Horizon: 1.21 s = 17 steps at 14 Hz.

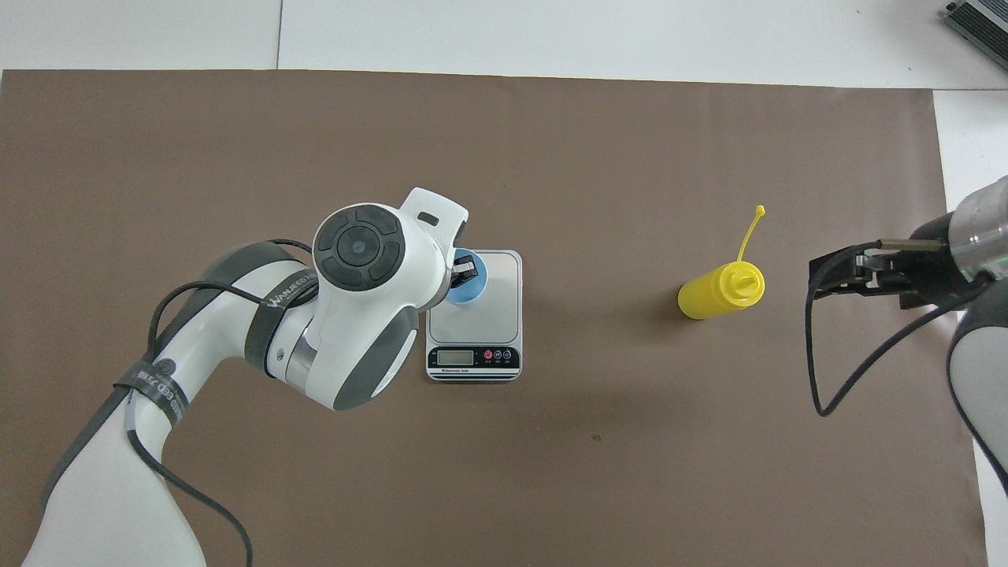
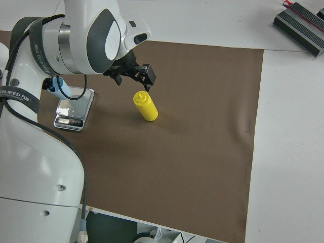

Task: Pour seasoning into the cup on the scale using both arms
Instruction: 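Carry the blue cup with the left gripper onto the scale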

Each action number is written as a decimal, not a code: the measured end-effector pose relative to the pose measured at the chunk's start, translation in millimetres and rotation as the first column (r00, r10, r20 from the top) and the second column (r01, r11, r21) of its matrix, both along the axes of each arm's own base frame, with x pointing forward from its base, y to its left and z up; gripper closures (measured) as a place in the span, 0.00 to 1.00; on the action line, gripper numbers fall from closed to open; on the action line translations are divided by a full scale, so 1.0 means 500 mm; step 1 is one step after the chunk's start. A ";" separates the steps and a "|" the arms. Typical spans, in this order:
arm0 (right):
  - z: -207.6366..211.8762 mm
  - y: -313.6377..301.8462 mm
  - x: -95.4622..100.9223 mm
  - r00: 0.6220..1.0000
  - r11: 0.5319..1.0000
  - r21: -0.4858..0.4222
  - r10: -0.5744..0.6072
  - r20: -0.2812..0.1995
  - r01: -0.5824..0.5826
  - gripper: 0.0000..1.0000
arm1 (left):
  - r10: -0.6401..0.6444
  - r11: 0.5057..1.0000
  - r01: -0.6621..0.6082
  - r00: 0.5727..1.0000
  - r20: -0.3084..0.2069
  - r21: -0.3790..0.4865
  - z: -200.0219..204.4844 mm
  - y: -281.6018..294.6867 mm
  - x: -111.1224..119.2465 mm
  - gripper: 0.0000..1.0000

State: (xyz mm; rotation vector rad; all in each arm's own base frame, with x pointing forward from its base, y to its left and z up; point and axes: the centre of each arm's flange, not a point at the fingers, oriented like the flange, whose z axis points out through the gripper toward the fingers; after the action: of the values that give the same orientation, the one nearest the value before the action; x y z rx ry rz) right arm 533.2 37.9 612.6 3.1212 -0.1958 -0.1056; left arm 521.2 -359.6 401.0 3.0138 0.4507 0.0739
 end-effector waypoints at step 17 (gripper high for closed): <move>0.000 0.000 0.000 1.000 1.000 0.000 0.000 0.000 0.000 0.00 | 0.015 1.000 -0.016 0.999 0.038 0.009 -0.031 -0.007 0.015 0.68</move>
State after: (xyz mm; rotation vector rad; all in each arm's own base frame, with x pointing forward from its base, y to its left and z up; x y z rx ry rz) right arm 533.2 37.9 612.6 3.1212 -0.1958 -0.1056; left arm 528.5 -363.2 385.6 3.0124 0.4715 0.1342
